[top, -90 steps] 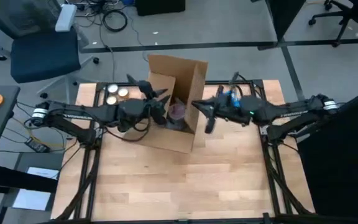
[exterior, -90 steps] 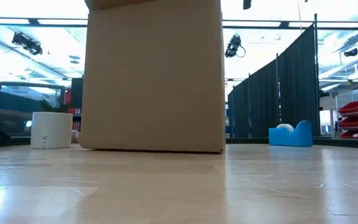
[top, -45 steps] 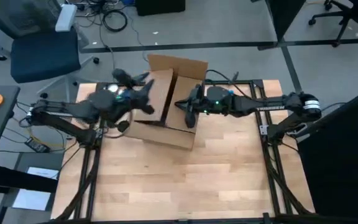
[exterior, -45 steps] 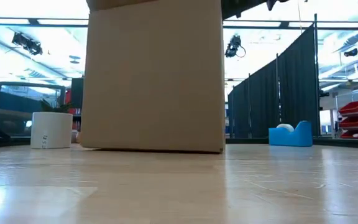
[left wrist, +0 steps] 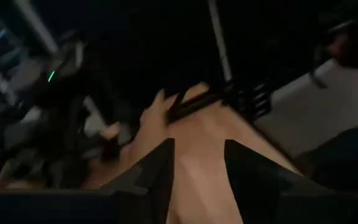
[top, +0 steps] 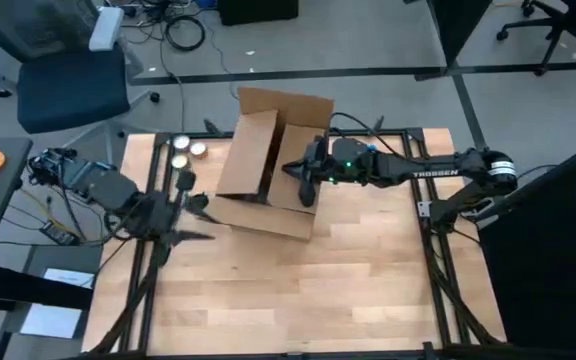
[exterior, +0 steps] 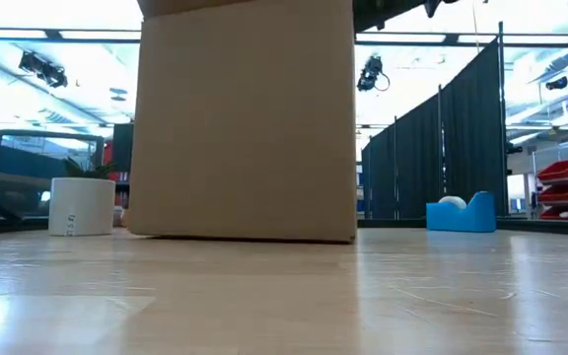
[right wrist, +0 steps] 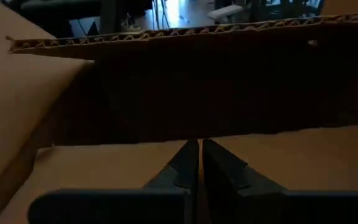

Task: Wrap mug
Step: Close the cardboard box

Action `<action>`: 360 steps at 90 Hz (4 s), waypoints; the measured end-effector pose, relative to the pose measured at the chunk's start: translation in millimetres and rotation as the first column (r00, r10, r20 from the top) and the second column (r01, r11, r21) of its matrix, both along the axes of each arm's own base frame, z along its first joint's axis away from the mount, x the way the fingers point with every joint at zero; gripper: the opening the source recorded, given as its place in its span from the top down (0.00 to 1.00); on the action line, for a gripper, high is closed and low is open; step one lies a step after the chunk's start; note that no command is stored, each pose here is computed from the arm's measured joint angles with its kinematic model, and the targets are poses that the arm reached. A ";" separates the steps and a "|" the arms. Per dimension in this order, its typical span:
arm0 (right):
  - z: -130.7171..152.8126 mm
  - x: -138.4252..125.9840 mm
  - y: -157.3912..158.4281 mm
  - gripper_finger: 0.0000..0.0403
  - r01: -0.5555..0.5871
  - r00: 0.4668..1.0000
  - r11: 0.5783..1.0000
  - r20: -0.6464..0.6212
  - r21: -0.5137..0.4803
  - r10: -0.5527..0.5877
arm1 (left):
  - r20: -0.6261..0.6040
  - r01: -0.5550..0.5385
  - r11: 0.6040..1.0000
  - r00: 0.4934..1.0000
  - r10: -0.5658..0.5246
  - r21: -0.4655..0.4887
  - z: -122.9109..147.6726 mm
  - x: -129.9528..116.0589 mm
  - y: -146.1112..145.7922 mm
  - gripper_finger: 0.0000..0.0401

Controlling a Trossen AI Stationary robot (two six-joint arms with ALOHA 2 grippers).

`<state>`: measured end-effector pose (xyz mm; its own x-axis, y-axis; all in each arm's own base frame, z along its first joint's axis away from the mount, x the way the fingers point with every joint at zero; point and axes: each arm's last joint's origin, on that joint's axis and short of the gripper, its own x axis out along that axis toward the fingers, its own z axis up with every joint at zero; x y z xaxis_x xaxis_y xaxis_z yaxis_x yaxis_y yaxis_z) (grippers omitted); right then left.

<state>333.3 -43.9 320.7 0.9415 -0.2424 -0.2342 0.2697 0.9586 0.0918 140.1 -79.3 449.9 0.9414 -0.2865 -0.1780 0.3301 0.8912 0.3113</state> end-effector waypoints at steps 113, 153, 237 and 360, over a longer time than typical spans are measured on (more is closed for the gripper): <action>33.9 47.5 -53.8 1.00 0.005 0.972 0.987 0.233 -0.163 0.034 | -0.206 -0.262 0.965 0.945 0.256 -0.005 -57.3 0.6 -22.0 0.68; 14.2 45.9 -49.6 1.00 -0.028 0.999 0.997 -0.023 -0.066 0.026 | -0.063 -0.363 0.925 0.927 0.371 0.111 -50.1 6.5 -20.5 0.68; 73.5 -15.0 -20.5 1.00 0.016 1.000 0.993 -0.010 -0.120 -0.018 | -0.078 -0.778 0.525 0.533 0.842 0.345 -100.1 113.0 42.2 0.68; 39.5 7.1 14.1 1.00 0.238 0.842 0.742 -0.248 -0.627 -0.479 | -0.059 -0.817 0.545 0.545 0.837 0.187 -76.2 132.3 98.8 0.68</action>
<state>340.4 -29.8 360.2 0.6217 -0.7409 -0.2542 0.4993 0.6248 -0.6002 272.4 19.5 373.7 0.7133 0.6409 -0.2837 -0.4897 0.7452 0.4526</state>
